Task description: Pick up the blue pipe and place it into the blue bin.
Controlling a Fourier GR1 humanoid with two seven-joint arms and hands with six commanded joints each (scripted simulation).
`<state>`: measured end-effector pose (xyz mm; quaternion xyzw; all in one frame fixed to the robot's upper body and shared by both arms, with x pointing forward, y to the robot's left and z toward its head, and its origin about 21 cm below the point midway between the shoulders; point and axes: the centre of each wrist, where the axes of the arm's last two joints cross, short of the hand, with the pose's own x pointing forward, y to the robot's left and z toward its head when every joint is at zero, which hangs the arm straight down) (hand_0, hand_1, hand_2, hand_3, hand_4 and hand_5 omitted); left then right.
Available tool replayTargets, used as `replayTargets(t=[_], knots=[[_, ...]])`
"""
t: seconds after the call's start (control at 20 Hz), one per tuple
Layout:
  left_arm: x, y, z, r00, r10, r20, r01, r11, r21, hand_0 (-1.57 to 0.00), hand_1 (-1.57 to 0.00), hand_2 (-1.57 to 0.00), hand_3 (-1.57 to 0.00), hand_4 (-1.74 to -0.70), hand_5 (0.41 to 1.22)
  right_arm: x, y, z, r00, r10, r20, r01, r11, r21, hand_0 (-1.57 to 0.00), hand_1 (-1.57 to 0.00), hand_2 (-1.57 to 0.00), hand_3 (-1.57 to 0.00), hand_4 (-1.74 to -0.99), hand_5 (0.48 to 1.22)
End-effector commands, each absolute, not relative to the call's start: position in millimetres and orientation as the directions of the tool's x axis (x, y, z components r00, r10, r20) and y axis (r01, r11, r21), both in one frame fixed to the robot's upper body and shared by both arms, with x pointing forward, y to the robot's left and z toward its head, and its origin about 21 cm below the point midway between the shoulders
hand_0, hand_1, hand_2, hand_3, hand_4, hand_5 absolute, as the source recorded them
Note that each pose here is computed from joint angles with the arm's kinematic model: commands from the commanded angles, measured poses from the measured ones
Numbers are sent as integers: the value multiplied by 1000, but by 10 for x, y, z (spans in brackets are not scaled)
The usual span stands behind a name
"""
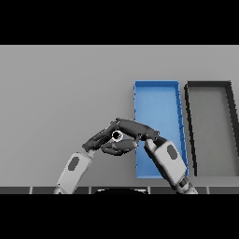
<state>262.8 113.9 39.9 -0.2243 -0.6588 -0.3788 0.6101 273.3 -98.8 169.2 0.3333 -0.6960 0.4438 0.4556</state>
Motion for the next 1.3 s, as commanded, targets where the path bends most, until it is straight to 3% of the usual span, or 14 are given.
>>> replayTargets(t=[0.0, 0.2, 0.45, 0.7, 0.9, 1.25], knots=[[2591, 1117, 377, -157, -151, 976, 763, 609, 217, -25, -24, -23, -18, -970, 531, 2748, -996, 1729, -346, -62, 936, -873, 386, -297, -1571, -1571, -1571, -1571, -1497, 1221], [2602, 1147, 376, -150, -187, 971, 755, 613, 235, -10, -9, -9, -7, -971, 493, 2813, -985, 2052, -291, -122, 949, -896, 383, -226, -1571, -1571, -1571, -1571, -1494, 1221], [2596, 1139, 376, -144, -200, 969, 749, 618, 239, -3, -2, -2, -2, -956, 475, 2967, -1129, 2653, -253, -235, 939, -902, 409, -141, -1571, -1571, -1571, -1571, -1496, 1221], [2585, 1191, 394, -174, -189, 967, 752, 608, 254, 0, 0, 0, 0, -946, 466, 3284, -1376, 3076, -339, -266, 902, -789, 602, -119, -1571, -1571, -1571, -1571, -1498, 1221], [2551, 1244, 435, -173, -184, 968, 745, 618, 251, 1, 1, 1, 1, -950, 472, 3538, -1710, 3009, -366, -165, 916, -665, 735, -132, -1571, -1571, -1571, -1571, -1498, 1221], [2600, 1240, 423, -177, -201, 963, 732, 628, 266, 1, 1, 1, 1, -941, 463, 3739, -2096, 2466, -175, 27, 984, -507, 855, -113, -1571, -1571, -1571, -1571, -1499, 1221]])
